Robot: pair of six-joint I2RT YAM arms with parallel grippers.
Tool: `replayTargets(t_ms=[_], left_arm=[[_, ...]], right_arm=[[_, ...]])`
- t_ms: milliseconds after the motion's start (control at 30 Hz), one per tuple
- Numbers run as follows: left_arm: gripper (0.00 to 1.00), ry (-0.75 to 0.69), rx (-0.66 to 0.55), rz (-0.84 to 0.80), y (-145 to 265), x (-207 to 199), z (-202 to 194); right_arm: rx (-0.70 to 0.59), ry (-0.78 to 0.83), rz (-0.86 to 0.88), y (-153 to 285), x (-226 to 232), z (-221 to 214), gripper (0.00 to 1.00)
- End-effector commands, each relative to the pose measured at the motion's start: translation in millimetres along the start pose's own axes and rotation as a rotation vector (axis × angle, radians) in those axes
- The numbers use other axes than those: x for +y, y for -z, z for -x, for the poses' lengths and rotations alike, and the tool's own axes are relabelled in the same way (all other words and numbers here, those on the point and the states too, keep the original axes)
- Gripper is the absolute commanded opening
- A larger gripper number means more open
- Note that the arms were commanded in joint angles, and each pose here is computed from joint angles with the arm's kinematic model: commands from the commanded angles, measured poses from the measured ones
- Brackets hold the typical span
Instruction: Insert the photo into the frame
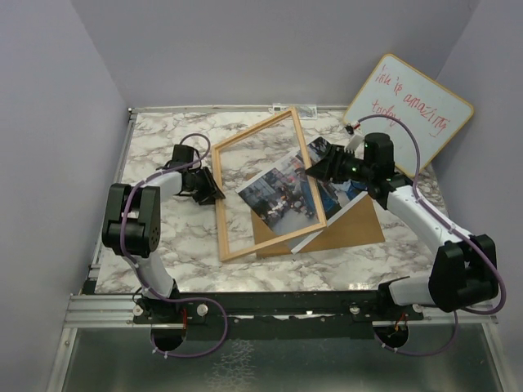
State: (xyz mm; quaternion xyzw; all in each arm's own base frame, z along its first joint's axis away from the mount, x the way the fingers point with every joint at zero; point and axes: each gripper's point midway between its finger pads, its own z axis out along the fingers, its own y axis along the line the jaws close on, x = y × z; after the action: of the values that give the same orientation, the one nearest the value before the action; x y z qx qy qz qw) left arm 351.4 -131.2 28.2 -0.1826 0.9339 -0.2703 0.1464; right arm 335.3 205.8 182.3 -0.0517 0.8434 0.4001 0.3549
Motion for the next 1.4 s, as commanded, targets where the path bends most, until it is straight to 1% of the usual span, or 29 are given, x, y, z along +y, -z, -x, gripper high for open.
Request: replayTargets(t_ms=[0,233,400,533,633,767,1000,1200,1367], left_arm=[[0.37,0.016,0.101,0.004,-35,7,-30],[0.37,-0.018,0.126,-0.004,-45,0,-35],[0.38,-0.021,0.137,-0.002,-52,-2,-40],[0.39,-0.028,0.136,-0.003,-55,-5,-40],[0.39,-0.026,0.133,0.004,-56,-4,-41],[0.39,-0.023,0.130,0.013,-57,0,-43],[0.38,-0.030,0.102,0.028,-54,4,-42],[0.29,-0.077,0.040,0.049,-46,1,-28],[0.30,-0.118,0.006,0.080,-37,0,-18]], right_arm=[[0.068,0.023,0.353,8,76,-12,0.48],[0.060,0.031,0.370,4,76,-11,0.48],[0.061,0.054,0.447,5,87,-8,0.51],[0.093,0.062,0.501,4,95,-8,0.53],[0.105,0.066,0.510,0,98,-7,0.54],[0.116,0.061,0.509,-9,100,-4,0.54],[0.093,0.055,0.482,-29,113,7,0.52],[0.084,0.043,0.445,-40,116,11,0.52],[0.111,0.039,0.398,-48,115,10,0.52]])
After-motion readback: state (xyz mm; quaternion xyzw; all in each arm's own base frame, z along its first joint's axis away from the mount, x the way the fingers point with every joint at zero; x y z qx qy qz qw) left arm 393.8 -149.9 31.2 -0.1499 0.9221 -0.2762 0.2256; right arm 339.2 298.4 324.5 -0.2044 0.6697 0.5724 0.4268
